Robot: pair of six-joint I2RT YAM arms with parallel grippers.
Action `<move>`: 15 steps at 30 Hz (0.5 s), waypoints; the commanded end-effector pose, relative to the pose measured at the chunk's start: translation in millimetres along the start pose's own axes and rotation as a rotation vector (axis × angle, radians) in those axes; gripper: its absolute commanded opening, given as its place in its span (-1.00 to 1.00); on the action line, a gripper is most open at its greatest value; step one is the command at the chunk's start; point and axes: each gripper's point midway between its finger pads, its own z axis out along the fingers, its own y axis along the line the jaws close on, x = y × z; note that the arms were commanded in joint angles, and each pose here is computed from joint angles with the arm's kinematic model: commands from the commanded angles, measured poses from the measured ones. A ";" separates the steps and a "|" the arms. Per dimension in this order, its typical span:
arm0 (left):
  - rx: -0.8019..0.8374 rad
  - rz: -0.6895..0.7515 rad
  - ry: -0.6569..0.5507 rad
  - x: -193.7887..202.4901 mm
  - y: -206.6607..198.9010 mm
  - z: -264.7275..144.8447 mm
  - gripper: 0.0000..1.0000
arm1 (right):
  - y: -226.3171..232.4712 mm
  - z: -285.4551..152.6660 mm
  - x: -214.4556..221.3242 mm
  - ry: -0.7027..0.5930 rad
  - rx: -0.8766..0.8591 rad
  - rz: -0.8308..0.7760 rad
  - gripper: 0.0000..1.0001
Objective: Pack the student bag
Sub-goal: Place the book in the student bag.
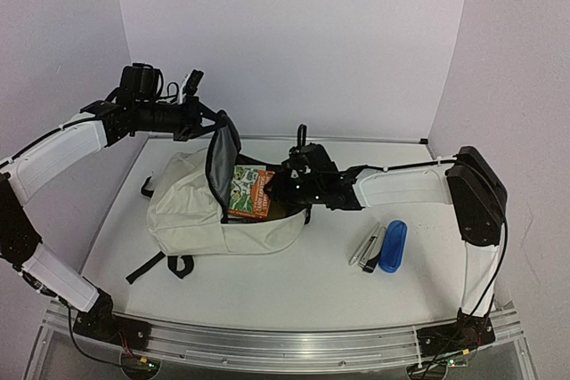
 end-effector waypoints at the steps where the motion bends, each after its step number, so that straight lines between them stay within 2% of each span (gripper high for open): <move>1: 0.065 0.130 -0.109 -31.3 -41.9 -24.7 -0.99 | 9.1 -6.3 -7.4 -0.014 -0.020 0.000 -0.03; 12: 0.078 0.118 -0.085 -28.6 -38.9 -18.7 -0.99 | 67.3 10.5 1.5 0.069 -0.285 -0.034 -0.49; 15: 0.080 0.111 -0.070 -26.6 -35.6 -14.1 -1.00 | 90.3 11.7 3.3 0.066 -0.363 -0.038 -0.54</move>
